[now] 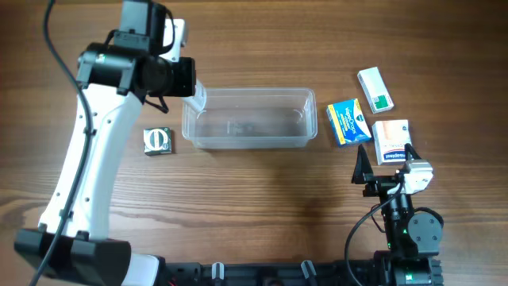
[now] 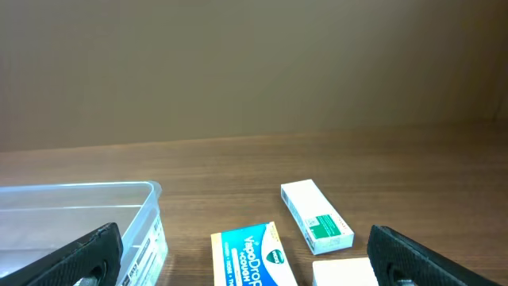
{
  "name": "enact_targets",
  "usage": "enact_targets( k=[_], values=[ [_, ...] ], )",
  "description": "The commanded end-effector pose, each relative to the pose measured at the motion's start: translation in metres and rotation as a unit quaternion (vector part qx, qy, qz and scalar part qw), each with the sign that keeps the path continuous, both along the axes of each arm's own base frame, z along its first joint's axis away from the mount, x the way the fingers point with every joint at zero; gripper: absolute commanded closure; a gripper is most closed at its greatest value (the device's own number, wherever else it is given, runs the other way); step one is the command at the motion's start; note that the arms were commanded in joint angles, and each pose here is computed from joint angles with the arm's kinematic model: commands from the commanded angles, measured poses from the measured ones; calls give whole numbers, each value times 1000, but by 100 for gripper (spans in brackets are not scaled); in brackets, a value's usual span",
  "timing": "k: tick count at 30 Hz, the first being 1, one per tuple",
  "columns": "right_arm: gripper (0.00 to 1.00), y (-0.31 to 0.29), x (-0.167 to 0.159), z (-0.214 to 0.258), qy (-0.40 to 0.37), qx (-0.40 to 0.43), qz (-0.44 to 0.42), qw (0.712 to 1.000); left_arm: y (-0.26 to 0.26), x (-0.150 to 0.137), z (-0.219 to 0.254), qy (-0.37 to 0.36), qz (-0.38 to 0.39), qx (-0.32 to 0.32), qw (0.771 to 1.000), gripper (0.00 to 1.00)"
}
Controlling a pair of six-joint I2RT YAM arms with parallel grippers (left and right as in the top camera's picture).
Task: Pack container
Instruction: 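Lift bottle with left gripper and lower it into container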
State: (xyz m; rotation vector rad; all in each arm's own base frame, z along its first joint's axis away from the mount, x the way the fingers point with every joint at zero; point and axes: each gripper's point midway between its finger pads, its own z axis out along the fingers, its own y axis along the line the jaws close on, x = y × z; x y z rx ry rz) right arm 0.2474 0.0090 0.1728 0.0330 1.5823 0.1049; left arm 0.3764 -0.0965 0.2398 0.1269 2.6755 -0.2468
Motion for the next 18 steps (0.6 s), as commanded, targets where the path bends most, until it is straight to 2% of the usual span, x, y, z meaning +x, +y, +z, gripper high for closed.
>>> enact_targets(
  k=[1,9,18],
  values=[
    [0,-3,0,1,-4,-3,-6,1000,-8,6,-10,14,4,-7,1000,84],
    [0,-3,0,1,-4,-3,-6,1000,-4,18,-36,37,13,18,999,89],
    [0,-3,0,1,-4,-3,-6,1000,1,29,-75,34,21,35,999,90]
  ],
)
